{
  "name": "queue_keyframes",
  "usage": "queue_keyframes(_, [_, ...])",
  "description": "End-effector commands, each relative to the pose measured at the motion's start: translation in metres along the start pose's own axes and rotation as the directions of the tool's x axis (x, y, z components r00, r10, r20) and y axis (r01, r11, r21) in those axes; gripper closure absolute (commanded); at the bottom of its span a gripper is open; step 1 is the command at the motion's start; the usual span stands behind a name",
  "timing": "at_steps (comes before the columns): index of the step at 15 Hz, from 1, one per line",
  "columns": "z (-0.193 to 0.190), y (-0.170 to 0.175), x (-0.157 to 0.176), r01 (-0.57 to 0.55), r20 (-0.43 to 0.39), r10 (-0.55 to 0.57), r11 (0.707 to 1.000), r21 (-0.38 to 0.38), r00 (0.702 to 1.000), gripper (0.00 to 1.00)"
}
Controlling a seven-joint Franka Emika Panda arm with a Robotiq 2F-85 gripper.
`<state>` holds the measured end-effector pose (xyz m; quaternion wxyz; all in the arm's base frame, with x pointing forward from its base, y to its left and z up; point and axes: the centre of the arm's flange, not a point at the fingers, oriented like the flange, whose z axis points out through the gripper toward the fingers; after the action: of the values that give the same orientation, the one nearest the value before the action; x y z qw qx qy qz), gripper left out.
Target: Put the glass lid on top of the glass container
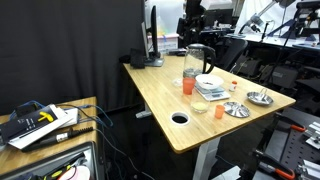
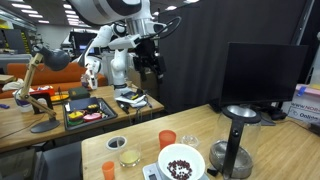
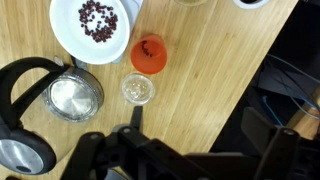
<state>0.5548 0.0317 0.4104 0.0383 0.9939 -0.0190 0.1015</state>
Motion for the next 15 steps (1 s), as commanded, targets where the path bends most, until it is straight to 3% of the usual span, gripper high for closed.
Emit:
queue_keyframes(1, [0.035,0.012,0.036,-0.089,0.038,0.089,0.996,0.003,0.995,0.00])
queue_keyframes(3, [0.054,0.022,0.050,-0.109,0.050,0.111,0.994,-0.029,0.993,0.00])
queue_keyframes(4, [0.049,0.021,0.030,-0.082,0.048,0.083,0.996,-0.015,0.995,0.00])
queue_keyframes(11, [0.057,0.022,0.043,-0.098,0.046,0.099,0.995,-0.019,0.994,0.00])
queue_keyframes(15, [0.093,0.026,0.068,-0.067,0.024,0.067,0.998,0.001,0.997,0.00])
